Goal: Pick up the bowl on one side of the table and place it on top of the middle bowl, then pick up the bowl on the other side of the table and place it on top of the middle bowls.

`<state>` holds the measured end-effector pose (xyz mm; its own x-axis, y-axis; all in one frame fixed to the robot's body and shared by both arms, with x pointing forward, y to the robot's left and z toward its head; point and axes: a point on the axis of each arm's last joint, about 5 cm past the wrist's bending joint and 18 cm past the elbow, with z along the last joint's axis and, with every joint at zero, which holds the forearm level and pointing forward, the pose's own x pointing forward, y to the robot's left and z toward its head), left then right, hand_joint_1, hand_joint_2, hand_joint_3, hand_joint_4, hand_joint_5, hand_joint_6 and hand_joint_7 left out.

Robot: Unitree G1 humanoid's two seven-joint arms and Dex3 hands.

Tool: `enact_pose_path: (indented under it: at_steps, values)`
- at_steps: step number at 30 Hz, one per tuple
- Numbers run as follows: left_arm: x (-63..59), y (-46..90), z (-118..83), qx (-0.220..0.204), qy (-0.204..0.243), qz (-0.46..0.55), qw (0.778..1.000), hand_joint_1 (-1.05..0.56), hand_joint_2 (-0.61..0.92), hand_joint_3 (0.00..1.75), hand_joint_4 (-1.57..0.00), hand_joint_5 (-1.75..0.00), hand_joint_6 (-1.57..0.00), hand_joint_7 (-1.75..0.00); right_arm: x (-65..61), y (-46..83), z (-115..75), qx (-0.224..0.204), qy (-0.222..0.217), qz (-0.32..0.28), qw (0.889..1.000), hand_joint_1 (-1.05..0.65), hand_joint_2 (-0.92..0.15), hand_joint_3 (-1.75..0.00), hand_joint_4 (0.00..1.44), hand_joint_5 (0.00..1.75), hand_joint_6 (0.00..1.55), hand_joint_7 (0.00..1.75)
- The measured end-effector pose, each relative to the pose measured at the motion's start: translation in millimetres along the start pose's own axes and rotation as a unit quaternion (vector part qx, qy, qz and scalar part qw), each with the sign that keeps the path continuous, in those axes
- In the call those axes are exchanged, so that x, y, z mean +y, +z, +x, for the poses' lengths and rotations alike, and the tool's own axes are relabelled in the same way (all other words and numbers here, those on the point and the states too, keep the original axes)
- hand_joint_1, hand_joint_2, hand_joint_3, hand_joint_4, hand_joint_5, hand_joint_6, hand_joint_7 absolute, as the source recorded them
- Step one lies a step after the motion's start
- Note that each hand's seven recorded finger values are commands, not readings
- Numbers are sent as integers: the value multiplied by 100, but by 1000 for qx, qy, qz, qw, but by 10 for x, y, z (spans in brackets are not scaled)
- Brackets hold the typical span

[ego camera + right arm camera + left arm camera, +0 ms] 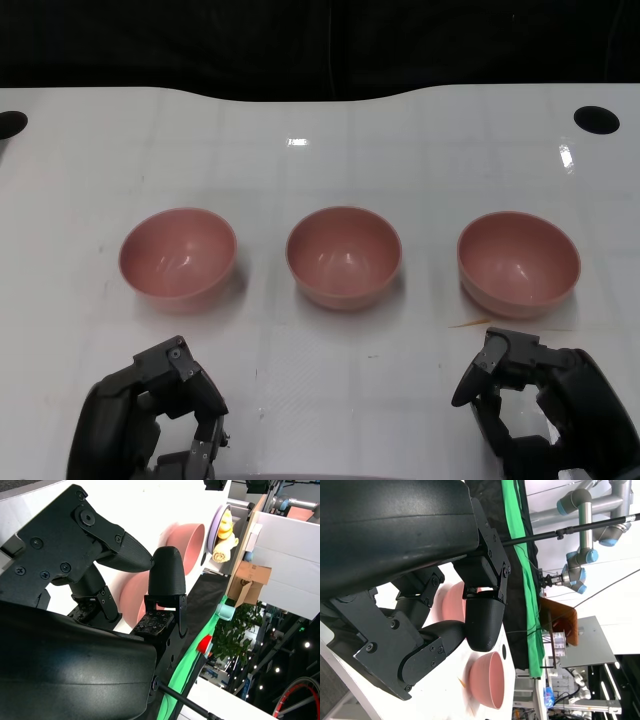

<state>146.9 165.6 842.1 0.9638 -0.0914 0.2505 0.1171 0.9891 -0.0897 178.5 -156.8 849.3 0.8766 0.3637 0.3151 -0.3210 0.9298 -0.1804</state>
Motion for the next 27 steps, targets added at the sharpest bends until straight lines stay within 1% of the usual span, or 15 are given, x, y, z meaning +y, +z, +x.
enact_pose_path:
  at_steps: [7, 13, 19, 22, 27]
  values:
    - [-3, 1, 3, -1, 3, 2, 1000, -17, 35, 134, -90, -168, -86, -143, -10, 0, -4, 0, 0, -1, 1000, -23, -37, -133, 89, 173, 83, 137]
    - [-1, 5, 2, -2, 5, -1, 1000, -18, 34, 136, -89, -167, -86, -143, -9, 13, -4, -1, -1, -3, 1000, -23, -36, -136, 89, 171, 83, 135]
    - [2, 16, 4, -8, 5, -7, 1000, -15, 34, 138, -91, -167, -86, -144, -21, 21, -3, 0, 1, 2, 1000, -21, -35, -135, 88, 170, 83, 134]
    - [7, 21, 9, -9, 5, -22, 1000, -14, 38, 132, -91, -165, -88, -140, -24, 21, -5, -1, 0, 7, 1000, -22, -36, -133, 88, 168, 84, 135]
    - [-4, 44, 20, -10, 1, -49, 999, -14, 41, 127, -91, -163, -89, -138, -31, 39, -19, -3, 0, 19, 1000, -19, -35, -135, 87, 165, 83, 138]
